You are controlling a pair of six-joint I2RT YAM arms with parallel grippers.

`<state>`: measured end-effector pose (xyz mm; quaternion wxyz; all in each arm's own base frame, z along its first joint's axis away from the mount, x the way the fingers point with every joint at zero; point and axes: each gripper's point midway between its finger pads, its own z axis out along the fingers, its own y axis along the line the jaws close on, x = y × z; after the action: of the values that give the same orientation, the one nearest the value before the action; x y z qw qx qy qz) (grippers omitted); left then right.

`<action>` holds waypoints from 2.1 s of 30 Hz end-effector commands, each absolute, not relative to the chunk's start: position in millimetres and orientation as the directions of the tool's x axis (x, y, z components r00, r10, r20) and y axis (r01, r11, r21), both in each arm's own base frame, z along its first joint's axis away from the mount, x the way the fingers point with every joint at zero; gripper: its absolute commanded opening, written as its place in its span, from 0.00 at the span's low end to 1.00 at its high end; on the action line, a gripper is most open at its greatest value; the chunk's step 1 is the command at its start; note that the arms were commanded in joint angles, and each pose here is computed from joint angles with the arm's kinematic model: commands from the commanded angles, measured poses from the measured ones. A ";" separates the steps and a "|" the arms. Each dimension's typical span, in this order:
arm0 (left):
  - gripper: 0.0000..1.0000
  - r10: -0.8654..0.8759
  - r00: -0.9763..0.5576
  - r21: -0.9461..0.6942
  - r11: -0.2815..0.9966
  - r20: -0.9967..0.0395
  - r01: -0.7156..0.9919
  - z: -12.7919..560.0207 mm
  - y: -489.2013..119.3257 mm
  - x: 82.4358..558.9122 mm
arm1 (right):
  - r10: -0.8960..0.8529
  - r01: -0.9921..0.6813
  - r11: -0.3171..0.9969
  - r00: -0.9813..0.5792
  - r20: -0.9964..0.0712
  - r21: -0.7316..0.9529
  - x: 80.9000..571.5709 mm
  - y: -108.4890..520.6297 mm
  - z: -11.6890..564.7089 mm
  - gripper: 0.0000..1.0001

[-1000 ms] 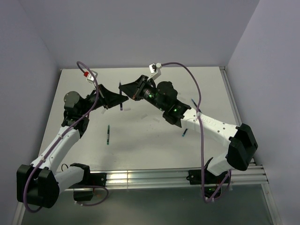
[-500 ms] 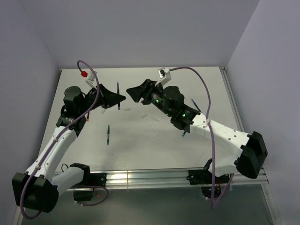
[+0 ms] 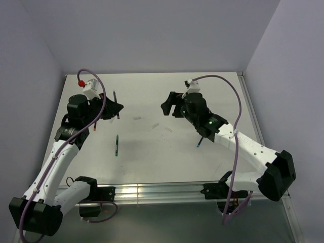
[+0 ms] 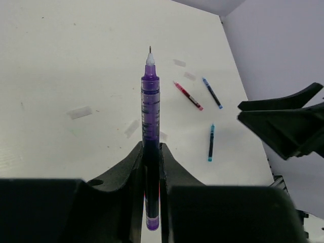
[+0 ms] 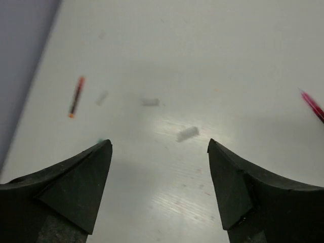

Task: Insert the pens into the pen caps

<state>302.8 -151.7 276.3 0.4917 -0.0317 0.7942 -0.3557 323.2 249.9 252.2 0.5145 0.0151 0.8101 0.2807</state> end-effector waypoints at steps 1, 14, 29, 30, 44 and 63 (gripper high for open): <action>0.00 -0.369 -0.479 -0.539 0.791 -0.797 0.288 274.2 -142.3 311.8 | 0.105 -0.229 0.932 -0.574 -0.812 0.282 323.0 226.9 199.7 0.82; 0.00 -0.341 -0.558 -0.557 0.783 -0.757 0.276 248.0 -147.7 326.8 | -0.214 -0.356 0.929 -0.737 -0.641 0.100 346.2 243.7 82.3 0.58; 0.00 -0.353 -0.595 -0.579 0.779 -0.722 0.241 232.2 -142.5 336.6 | -0.249 -0.355 0.932 -0.772 -0.585 0.071 357.3 250.2 52.7 0.42; 0.00 -0.351 -0.597 -0.579 0.779 -0.722 0.243 231.7 -143.0 337.2 | -0.253 -0.361 0.930 -0.774 -0.580 0.076 356.4 251.4 51.5 0.42; 0.00 -0.360 -0.607 -0.595 0.768 -0.709 0.239 229.0 -142.7 338.8 | -0.274 -0.371 0.925 -0.796 -0.540 0.078 350.9 251.6 35.9 0.40; 0.00 -0.365 -0.611 -0.600 0.765 -0.703 0.233 226.1 -142.0 339.1 | -0.300 -0.378 0.924 -0.812 -0.501 0.060 347.0 253.9 22.2 0.36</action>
<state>333.5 -139.1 210.7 0.4190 -0.0517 0.8454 -0.3272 342.3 250.8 18.8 0.2456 -0.1738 0.9499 0.0847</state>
